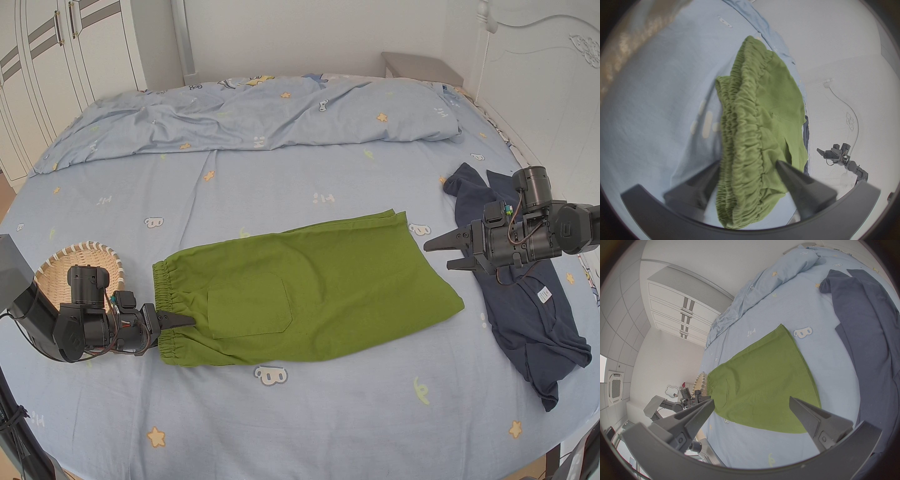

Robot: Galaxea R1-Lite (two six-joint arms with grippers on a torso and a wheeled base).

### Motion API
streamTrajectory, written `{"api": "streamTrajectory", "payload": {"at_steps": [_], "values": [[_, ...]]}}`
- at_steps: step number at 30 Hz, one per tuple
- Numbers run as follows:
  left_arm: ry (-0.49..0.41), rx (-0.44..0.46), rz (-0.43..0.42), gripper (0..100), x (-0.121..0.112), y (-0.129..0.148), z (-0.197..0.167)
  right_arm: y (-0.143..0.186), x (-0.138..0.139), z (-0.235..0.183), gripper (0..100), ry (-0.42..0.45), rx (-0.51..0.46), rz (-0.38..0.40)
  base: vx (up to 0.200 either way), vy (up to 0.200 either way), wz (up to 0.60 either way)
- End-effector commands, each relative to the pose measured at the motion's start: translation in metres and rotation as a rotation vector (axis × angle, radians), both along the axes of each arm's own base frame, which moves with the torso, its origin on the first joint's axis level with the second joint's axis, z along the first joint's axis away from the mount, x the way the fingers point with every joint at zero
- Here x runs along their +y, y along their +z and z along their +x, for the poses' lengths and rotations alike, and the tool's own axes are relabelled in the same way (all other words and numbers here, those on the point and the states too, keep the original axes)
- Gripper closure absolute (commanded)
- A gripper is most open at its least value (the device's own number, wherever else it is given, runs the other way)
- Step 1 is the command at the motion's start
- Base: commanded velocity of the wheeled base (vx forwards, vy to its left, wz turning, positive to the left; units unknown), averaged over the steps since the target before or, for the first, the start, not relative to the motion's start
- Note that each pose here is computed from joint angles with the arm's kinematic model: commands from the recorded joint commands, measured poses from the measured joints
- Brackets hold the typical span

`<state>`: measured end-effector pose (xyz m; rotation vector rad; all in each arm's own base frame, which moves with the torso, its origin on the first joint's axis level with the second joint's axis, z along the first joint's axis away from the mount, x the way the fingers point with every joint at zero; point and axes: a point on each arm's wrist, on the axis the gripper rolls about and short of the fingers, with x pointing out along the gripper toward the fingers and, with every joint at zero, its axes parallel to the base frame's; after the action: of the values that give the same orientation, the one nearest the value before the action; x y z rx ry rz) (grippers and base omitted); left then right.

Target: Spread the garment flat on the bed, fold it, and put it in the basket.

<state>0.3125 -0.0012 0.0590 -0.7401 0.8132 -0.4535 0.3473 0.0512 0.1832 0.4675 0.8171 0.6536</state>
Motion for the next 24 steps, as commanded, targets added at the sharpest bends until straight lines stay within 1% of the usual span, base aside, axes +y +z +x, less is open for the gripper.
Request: {"api": "streamTrajectory", "payload": {"at_steps": [1,2,3,7,10,12,14,20,24], "values": [[0.005,-0.002,-0.015,100,0.001,0.0,0.003,-0.006,-0.002,0.005,0,-0.005,0.013,-0.001,0.0,0.0,0.0],[0.009,-0.003,-0.028,100,0.0,0.001,0.003,-0.018,-0.003,0.012,0,-0.009,0.039,-0.01,0.0,0.0,0.0],[0.013,-0.006,-0.033,100,0.0,0.002,0.003,-0.023,-0.004,0.016,0,-0.014,0.049,-0.012,0.0,0.0,0.0],[0.016,-0.02,-0.036,100,0.0,0.004,0.002,-0.033,-0.015,0.027,0,-0.048,0.067,-0.015,0.0,0.0,0.0],[0.022,-0.018,-0.042,100,0.001,0.005,0.002,-0.039,-0.018,0.031,0,-0.056,0.08,-0.018,0.0,0.0,0.0],[0.033,-0.037,-0.056,100,0.001,0.017,0.0,-0.054,-0.021,0.04,0,-0.078,0.115,-0.035,0.0,0.0,0.0],[0.035,-0.045,-0.061,100,0.001,0.022,-0.003,-0.064,-0.023,0.046,0,-0.099,0.134,-0.055,0.0,0.0,0.0],[0.033,-0.054,-0.061,100,0.001,0.025,-0.004,-0.072,-0.025,0.049,0,-0.097,0.147,-0.067,0.0,0.0,0.0],[0.035,-0.056,-0.061,100,0.001,0.025,-0.004,-0.078,-0.03,0.053,0,-0.108,0.154,-0.071,0.0,0.0,0.0]]}}
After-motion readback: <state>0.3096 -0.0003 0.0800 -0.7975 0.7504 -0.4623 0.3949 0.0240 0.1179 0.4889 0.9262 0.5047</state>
